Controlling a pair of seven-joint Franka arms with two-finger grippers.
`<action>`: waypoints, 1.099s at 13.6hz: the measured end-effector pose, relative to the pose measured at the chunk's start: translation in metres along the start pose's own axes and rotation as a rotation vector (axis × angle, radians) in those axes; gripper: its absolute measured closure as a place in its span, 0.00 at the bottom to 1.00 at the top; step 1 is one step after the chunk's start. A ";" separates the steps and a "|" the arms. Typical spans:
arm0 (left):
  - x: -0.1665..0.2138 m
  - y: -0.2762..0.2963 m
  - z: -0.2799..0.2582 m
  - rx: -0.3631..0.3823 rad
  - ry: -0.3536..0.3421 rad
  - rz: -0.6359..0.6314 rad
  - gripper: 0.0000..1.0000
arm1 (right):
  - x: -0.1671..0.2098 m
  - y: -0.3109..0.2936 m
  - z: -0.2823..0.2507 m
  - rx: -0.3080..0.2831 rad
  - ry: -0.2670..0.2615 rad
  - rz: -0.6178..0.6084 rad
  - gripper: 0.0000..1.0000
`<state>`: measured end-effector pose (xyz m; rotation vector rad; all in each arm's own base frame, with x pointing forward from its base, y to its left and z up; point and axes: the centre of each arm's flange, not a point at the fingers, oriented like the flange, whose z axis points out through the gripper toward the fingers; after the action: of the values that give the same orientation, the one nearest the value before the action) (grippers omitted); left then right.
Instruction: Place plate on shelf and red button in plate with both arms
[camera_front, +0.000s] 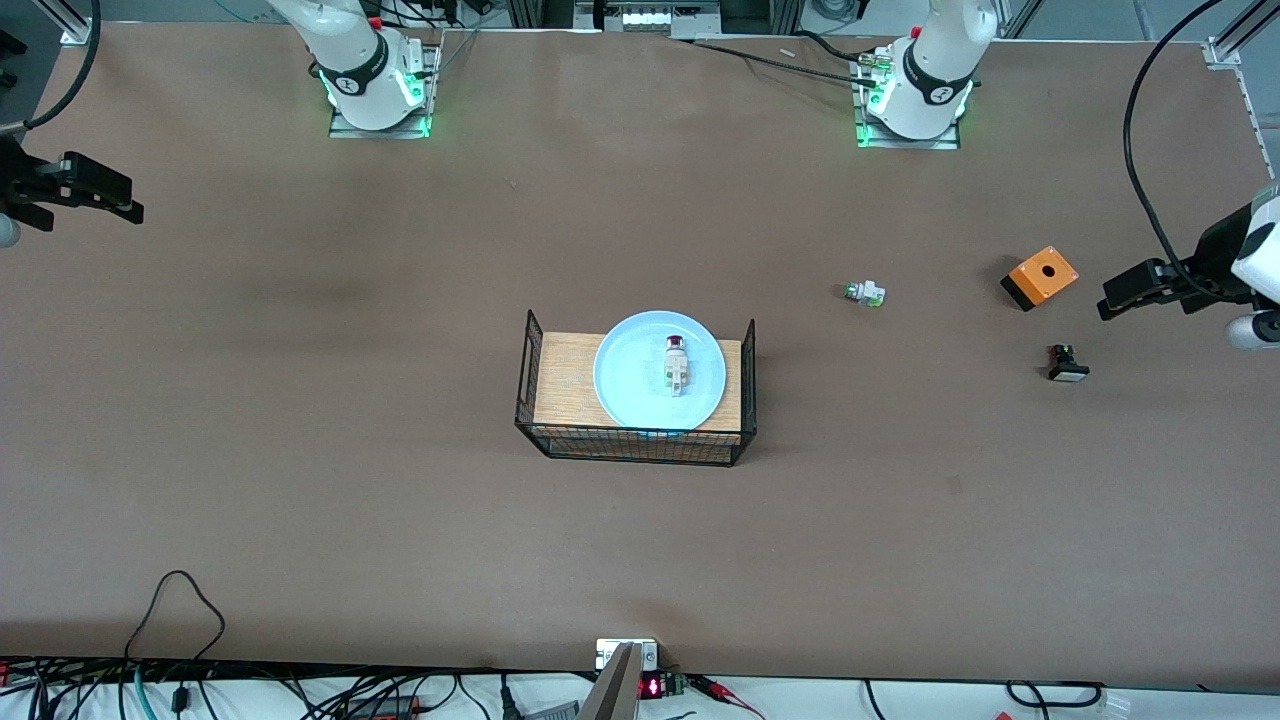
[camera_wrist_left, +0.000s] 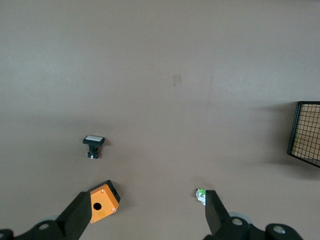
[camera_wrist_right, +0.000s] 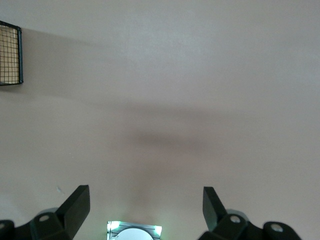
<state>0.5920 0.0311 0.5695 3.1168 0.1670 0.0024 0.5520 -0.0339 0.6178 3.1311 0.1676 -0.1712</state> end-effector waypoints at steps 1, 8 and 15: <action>0.000 0.000 -0.002 0.000 0.004 0.000 0.00 | 0.002 -0.001 -0.001 0.000 0.003 -0.002 0.00; 0.000 0.003 -0.016 -0.001 0.030 0.016 0.00 | 0.004 0.000 -0.001 -0.003 0.004 -0.002 0.00; -0.001 0.005 -0.016 -0.001 0.028 0.021 0.00 | 0.003 0.002 -0.003 -0.010 0.008 0.001 0.00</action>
<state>0.5919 0.0264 0.5854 3.1183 0.1340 0.0460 0.5558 -0.0353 0.6209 3.1219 0.1664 -0.1571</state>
